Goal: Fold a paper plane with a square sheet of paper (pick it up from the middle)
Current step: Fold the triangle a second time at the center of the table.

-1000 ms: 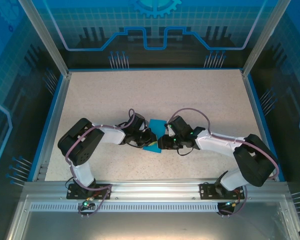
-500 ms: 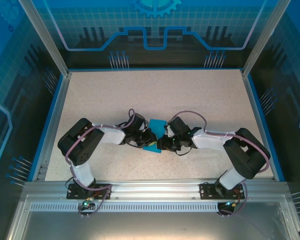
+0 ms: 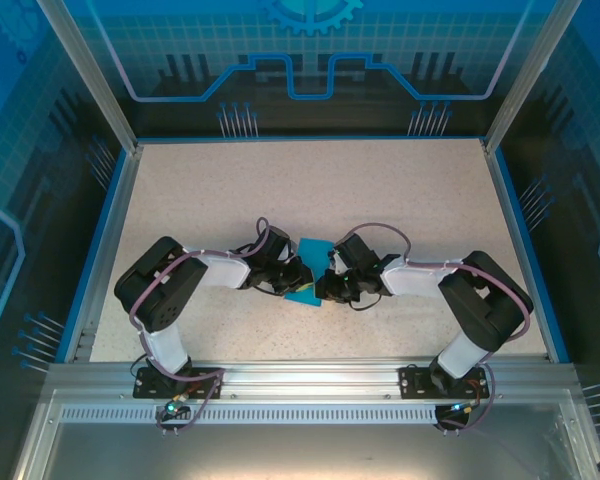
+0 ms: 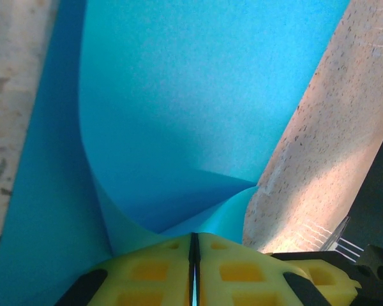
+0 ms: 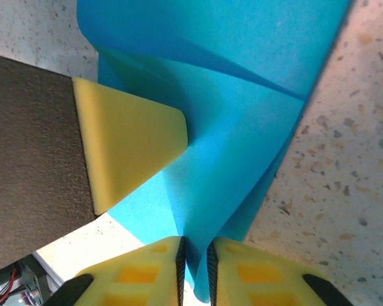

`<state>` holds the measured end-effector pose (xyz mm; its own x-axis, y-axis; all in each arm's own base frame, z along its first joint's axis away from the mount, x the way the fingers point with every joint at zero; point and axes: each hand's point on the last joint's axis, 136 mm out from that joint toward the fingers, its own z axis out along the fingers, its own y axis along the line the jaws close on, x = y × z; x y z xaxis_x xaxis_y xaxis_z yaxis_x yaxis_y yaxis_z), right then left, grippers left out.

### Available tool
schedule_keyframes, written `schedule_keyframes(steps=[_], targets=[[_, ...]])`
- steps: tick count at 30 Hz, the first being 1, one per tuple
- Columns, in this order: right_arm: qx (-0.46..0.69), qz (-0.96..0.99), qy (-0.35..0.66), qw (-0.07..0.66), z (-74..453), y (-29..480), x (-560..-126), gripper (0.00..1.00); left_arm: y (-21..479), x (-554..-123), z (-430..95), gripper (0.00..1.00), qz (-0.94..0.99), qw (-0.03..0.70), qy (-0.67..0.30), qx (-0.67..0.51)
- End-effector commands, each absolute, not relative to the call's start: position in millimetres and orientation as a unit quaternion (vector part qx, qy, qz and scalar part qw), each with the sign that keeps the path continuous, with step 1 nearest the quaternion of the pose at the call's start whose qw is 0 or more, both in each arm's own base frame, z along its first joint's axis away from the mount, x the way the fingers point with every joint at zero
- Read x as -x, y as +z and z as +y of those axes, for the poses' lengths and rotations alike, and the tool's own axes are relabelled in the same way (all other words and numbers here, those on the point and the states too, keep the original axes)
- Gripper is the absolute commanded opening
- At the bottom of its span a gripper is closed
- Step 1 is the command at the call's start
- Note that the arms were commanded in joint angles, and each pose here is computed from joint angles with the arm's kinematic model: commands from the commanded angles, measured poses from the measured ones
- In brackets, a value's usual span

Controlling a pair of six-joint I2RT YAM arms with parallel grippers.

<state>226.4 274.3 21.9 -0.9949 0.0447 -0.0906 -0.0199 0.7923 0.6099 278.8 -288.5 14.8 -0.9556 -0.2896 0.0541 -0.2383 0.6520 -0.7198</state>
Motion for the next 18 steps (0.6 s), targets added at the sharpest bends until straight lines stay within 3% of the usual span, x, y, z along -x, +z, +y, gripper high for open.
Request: schedule_keyframes(steps=[1, 7, 18], targets=[[-0.019, 0.947, 0.318, 0.038, 268, 13, -226, 0.15, 12, -272, -280, 0.13, 0.913, 0.027, -0.373, 0.162], [-0.026, 0.95, 0.309, 0.031, 264, 5, -225, 0.1, 20, -274, -281, 0.16, 0.909, 0.036, -0.383, 0.158], [-0.033, 0.955, 0.294, 0.026, 257, -3, -223, 0.09, 31, -278, -289, 0.22, 0.9, 0.048, -0.408, 0.145]])
